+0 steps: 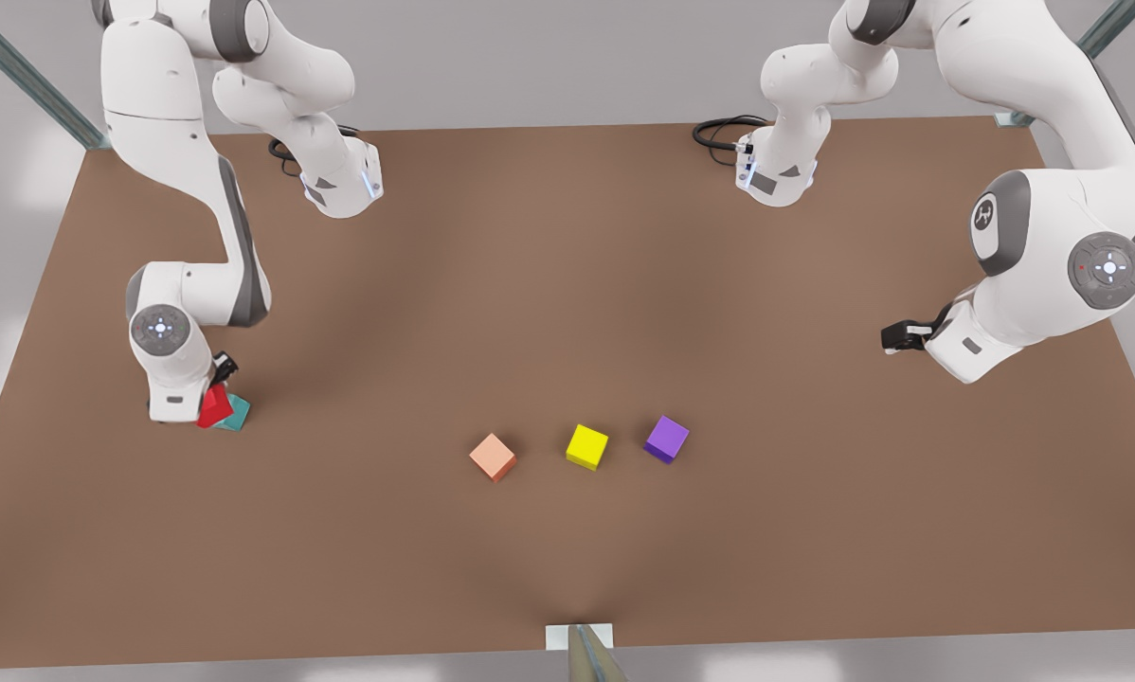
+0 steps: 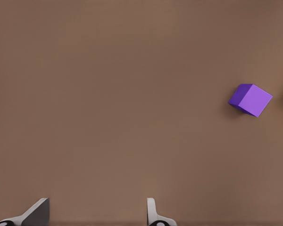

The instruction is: Pick up red wooden cube and pass to hand red wooden cube and place in blue wooden cube

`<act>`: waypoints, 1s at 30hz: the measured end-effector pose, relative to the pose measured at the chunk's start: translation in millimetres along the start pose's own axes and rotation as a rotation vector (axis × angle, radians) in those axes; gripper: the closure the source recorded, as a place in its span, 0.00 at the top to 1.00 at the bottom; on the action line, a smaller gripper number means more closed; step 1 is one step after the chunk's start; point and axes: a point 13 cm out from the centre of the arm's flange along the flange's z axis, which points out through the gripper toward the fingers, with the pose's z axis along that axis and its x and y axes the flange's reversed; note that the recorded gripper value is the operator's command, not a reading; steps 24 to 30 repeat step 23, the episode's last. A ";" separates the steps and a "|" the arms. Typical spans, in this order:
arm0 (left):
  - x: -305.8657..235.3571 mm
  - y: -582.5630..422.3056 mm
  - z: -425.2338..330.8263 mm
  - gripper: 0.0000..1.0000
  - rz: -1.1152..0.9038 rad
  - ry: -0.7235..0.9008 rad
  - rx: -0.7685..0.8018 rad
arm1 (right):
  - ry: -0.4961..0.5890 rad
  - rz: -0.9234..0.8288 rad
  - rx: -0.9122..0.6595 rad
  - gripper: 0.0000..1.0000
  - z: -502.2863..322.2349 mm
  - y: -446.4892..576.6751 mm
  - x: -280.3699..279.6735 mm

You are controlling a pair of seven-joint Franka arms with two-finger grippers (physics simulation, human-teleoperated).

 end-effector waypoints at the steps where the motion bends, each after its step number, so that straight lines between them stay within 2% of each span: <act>1: 0.0 -0.3 0.0 1.00 0.000 0.000 0.000 | -0.001 0.000 -0.003 1.00 -11.4 2.2 -3.7; 4: 0.1 -0.5 0.1 1.00 0.000 0.001 0.000 | -0.029 0.023 -0.017 1.00 -63.0 2.4 -25.3; 8: 0.2 -0.4 0.1 1.00 -0.001 0.001 -0.001 | -0.140 0.202 -0.078 1.00 -172.3 -31.3 -57.7; 11: 0.1 -0.2 0.1 1.00 -0.001 0.001 -0.002 | -0.232 0.355 -0.184 1.00 -237.9 -30.4 -33.6; 13: 0.0 -0.1 0.0 1.00 -0.001 0.000 -0.002 | -0.253 0.422 -0.215 1.00 -271.1 -39.5 -24.9; 17: -0.2 0.0 -0.1 1.00 -0.001 -0.001 -0.003 | -0.228 0.457 -0.279 1.00 -323.0 -21.0 -25.9; 23: 0.0 6.1 0.2 1.00 -0.011 -0.001 -0.004 | -0.110 0.563 -0.389 1.00 -309.2 -5.0 7.3; 30: 0.0 6.1 0.2 1.00 -0.011 -0.001 -0.004 | -0.110 0.563 -0.389 1.00 -309.2 -5.0 7.3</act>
